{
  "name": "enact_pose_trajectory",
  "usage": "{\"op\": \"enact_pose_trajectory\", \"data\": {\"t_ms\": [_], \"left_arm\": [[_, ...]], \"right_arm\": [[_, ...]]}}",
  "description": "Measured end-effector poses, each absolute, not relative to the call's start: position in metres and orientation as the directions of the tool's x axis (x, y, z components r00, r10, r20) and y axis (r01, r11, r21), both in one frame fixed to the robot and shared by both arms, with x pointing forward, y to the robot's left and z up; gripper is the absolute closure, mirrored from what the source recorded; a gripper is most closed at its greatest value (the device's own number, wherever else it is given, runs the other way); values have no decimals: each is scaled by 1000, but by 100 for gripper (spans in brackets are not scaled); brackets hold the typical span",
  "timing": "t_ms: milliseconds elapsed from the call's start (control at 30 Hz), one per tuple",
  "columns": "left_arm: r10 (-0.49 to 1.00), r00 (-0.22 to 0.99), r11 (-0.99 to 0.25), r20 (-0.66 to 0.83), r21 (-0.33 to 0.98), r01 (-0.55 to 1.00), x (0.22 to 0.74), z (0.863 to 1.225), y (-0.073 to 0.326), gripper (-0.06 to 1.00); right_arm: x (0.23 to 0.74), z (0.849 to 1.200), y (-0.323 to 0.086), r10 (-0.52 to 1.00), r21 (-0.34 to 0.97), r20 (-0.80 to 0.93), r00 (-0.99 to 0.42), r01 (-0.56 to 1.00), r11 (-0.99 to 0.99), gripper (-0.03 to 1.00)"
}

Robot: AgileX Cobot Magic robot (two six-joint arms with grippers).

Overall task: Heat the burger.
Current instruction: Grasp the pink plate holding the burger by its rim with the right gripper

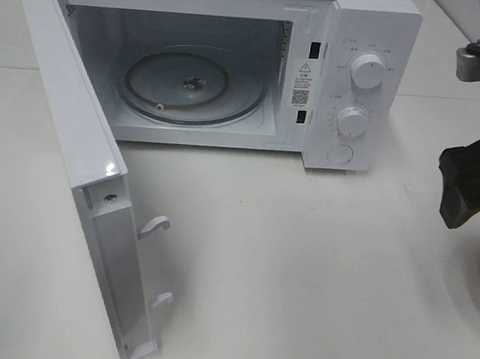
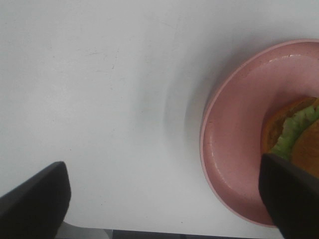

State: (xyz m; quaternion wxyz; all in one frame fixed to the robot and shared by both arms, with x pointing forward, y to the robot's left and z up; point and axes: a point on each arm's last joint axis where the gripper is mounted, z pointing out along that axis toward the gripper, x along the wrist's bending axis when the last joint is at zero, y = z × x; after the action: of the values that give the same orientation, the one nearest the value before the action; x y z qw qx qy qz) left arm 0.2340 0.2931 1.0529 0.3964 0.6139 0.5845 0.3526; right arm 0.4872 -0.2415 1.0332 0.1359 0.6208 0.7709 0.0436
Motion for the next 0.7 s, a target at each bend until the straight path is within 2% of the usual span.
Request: {"op": "enact_pose_trajectory", "data": {"t_ms": [367,700], "left_arm": [[997,68,-2,-31,899,438,234,1053,293,7],[997,68,-2,-31,899,438,234,1053,293,7]], "right_arm": [[492,1033,-269,984,232,-155,-89,965,124,-1],[485,1010,-298,989,209,-151,8,978,24,2]]}}
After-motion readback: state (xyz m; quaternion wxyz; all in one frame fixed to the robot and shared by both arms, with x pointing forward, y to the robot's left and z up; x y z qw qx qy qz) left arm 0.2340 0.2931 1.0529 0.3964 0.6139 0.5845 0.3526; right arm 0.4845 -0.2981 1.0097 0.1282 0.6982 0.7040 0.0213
